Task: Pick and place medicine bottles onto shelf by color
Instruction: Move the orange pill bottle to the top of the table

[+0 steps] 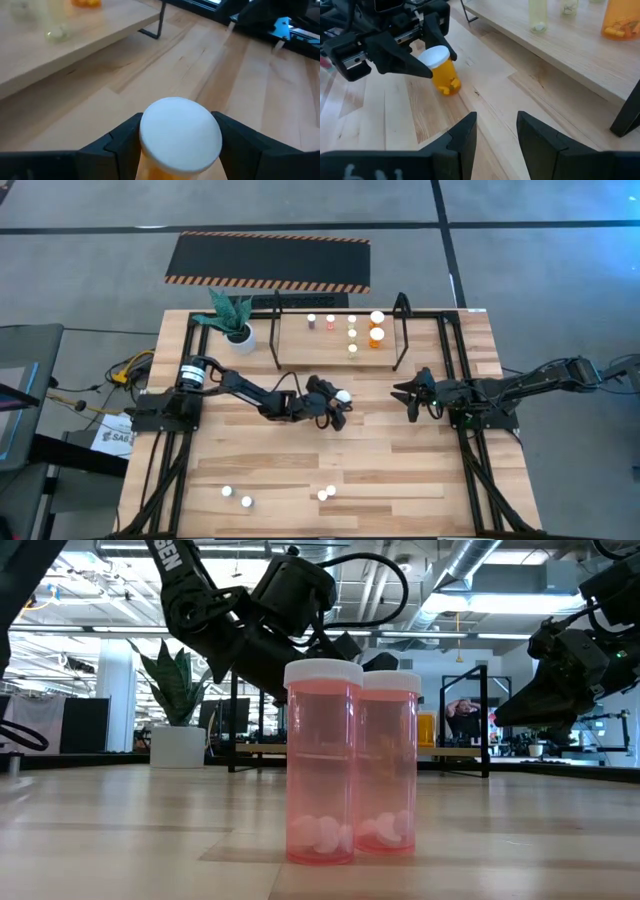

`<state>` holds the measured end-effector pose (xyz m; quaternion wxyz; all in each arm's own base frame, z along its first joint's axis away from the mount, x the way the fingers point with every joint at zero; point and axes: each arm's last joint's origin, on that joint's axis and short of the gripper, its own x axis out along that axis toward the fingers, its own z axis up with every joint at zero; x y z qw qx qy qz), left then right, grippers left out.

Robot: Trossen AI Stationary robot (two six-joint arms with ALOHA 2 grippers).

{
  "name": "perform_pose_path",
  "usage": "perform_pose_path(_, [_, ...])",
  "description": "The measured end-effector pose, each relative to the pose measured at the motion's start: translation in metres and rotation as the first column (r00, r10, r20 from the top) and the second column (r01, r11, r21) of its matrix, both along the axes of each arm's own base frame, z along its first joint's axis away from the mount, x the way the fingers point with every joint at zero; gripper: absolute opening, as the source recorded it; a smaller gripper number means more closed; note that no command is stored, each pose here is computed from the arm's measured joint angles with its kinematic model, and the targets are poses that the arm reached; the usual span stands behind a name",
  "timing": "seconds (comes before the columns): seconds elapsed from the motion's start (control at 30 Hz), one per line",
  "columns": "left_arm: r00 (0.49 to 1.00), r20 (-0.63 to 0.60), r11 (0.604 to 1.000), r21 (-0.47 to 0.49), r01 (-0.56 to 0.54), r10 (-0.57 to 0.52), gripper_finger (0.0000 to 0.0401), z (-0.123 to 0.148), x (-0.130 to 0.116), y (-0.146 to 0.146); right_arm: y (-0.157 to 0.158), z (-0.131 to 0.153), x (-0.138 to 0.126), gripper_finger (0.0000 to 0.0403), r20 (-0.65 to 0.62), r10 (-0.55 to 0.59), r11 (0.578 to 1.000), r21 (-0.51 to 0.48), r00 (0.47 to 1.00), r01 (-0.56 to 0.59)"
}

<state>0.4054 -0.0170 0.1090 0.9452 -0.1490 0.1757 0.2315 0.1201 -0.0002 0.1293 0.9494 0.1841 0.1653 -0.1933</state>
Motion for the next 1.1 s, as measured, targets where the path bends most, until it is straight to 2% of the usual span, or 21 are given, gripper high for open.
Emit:
perform_pose_path(0.1, [0.999,0.011,0.998,-0.043,-0.049,0.050,0.0206,-0.001,-0.001,0.001,0.000,0.000,0.000,0.0162,0.000,0.000,1.000,0.000,1.000,0.000])
perform_pose_path(0.23, [0.998,-0.019,0.997,-0.056,-0.060,0.059,0.0222,-0.005,-0.003,0.001,0.000,0.000,0.000,0.0162,0.000,0.000,1.000,0.000,1.000,0.000])
perform_pose_path(0.7, [0.999,0.004,0.996,-0.068,-0.050,0.050,0.0329,-0.003,-0.002,-0.001,0.000,0.000,0.000,0.0162,0.000,0.000,1.000,0.000,1.000,0.000])
perform_pose_path(0.87, [0.997,0.034,0.997,-0.045,-0.062,0.063,0.0358,0.005,-0.002,-0.006,0.000,0.000,0.000,0.0162,0.000,0.000,1.000,0.000,1.000,0.000])
perform_pose_path(1.1, [0.993,0.042,0.992,0.055,-0.114,0.112,0.0383,0.030,-0.007,-0.011,0.000,0.000,0.000,0.0162,0.000,0.000,1.000,0.000,1.000,0.000])
